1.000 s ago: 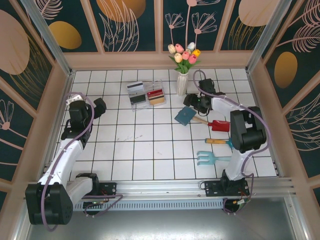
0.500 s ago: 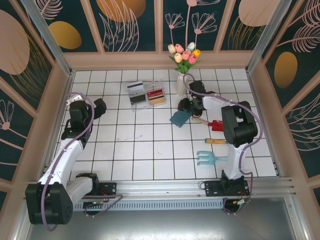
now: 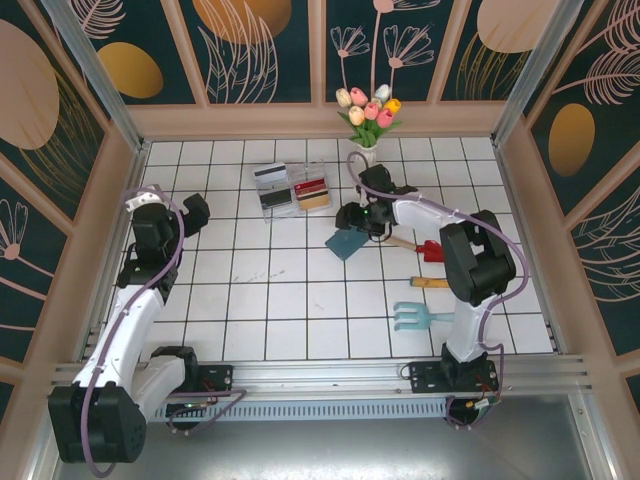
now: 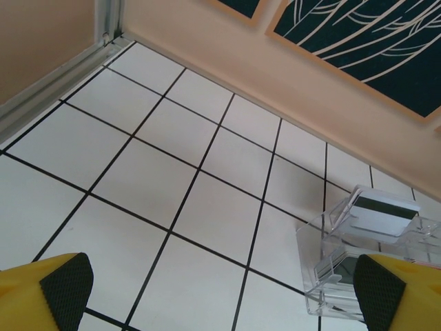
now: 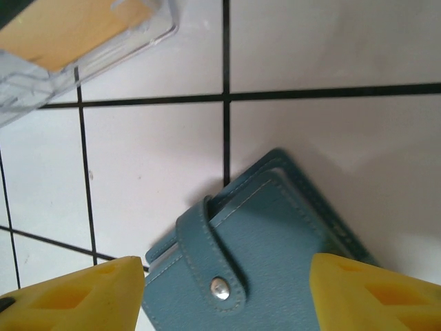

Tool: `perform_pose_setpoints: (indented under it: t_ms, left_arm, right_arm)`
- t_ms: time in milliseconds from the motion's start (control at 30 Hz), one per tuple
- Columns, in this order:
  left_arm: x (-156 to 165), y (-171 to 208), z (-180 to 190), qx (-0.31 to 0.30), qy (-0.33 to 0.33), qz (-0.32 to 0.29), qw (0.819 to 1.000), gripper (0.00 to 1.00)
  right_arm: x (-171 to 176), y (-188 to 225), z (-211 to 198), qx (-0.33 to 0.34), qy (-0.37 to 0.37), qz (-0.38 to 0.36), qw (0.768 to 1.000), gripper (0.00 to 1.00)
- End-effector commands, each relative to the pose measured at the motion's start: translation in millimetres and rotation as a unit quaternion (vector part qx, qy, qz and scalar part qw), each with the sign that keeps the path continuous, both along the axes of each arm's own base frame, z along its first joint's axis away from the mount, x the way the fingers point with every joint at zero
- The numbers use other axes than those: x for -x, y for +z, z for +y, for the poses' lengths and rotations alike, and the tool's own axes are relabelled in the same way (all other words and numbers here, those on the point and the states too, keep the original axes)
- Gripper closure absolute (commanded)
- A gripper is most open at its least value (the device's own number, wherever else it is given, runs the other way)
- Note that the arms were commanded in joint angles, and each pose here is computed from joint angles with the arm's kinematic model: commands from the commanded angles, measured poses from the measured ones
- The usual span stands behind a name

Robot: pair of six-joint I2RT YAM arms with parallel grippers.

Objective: Take the credit cards out of the card holder

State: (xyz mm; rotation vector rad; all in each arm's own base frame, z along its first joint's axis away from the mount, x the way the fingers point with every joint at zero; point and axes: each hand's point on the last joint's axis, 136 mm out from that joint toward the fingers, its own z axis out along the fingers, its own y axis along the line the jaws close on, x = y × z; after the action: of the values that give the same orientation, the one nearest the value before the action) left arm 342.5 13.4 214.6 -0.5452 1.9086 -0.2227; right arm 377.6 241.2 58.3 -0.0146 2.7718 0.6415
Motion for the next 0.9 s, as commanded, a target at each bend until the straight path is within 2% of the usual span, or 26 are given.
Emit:
perform_pose_setpoints:
  t_ms: [0, 200, 333, 500, 633, 733, 867]
  left_arm:
    - [-2, 10, -4, 0.006, -0.014, -0.009, 1.000, 0.01]
    - [-7, -3, -23, 0.017, -0.069, 0.017, 0.997, 0.01]
    - [-10, -15, -35, 0.036, -0.097, 0.038, 0.994, 0.01]
    - [-10, -32, -48, 0.072, -0.122, 0.066, 0.988, 0.02]
    - [-6, -48, -71, 0.137, -0.160, 0.074, 0.975, 0.02]
    - [0, -60, -92, 0.178, -0.184, 0.078, 0.964, 0.02]
    - [8, -79, -126, 0.171, -0.205, 0.105, 0.958, 0.03]
  right_arm:
    - [19, -11, 1, 0.015, 0.000, 0.032, 0.999, 0.34]
    - [35, -26, 9, 0.038, -0.009, 0.044, 0.998, 0.34]
    - [63, -38, 25, 0.041, -0.011, 0.062, 0.997, 0.34]
    - [89, -28, 55, 0.016, 0.004, 0.066, 0.998, 0.34]
    - [64, 3, 51, 0.014, -0.015, 0.020, 1.000, 0.33]
    - [42, 11, 43, 0.009, -0.020, 0.002, 1.000, 0.30]
    - [26, 2, 51, -0.001, 0.011, 0.004, 1.000, 0.35]
